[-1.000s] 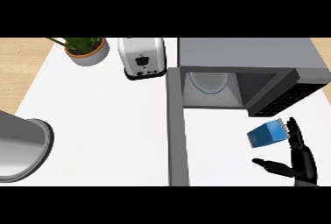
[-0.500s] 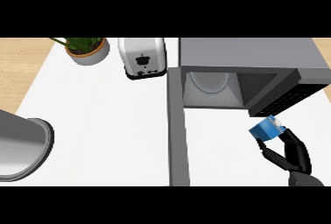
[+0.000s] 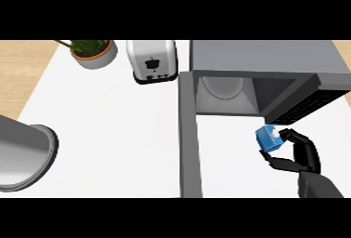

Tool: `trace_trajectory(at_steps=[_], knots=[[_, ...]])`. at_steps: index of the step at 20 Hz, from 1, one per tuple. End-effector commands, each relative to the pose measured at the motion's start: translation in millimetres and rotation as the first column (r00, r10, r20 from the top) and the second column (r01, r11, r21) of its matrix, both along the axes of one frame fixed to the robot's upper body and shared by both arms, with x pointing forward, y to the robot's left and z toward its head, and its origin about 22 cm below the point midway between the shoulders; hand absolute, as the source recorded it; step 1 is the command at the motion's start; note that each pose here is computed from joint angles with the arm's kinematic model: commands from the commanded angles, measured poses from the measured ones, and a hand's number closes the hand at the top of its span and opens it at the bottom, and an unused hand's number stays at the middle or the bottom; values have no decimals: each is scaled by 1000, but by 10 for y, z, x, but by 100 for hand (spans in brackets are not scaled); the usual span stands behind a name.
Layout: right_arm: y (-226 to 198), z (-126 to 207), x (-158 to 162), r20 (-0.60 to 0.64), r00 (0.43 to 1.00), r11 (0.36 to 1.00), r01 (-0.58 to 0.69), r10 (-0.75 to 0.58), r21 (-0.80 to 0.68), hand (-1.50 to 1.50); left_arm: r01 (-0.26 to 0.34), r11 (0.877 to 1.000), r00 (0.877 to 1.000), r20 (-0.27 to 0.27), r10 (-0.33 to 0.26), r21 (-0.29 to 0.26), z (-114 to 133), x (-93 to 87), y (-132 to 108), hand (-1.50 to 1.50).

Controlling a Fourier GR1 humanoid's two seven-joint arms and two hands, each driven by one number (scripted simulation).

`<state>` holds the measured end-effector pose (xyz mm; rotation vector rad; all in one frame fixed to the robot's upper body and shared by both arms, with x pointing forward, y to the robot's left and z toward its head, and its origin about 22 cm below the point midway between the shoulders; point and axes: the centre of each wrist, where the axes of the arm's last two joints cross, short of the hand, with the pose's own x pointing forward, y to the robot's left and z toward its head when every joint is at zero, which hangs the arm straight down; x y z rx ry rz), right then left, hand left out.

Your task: Pick up the milk, place it into the microwave and close the microwave

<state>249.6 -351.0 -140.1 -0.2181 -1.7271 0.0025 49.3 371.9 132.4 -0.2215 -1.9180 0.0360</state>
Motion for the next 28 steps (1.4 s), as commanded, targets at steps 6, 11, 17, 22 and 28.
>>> trace_trajectory(at_steps=[6,11,17,22,28], knots=[[734,-218,19,99,982,984,-168,162,59,150,34,999,999,29,-34,-3,135,-106,-55,-150],[999,-99,253,115,971,977,-212,211,-3,150,6,1000,1000,14,-6,-1,-10,-160,37,-150],[1131,287,751,151,972,983,-176,182,-55,150,17,1000,1000,5,-17,-2,235,-62,-71,-150],[1162,638,1116,142,972,982,-176,185,-73,150,19,1000,1000,-4,-19,-3,-14,-21,25,-150],[1204,831,1312,99,981,982,-155,165,-106,150,31,999,999,-15,-31,9,18,-4,11,-150]])
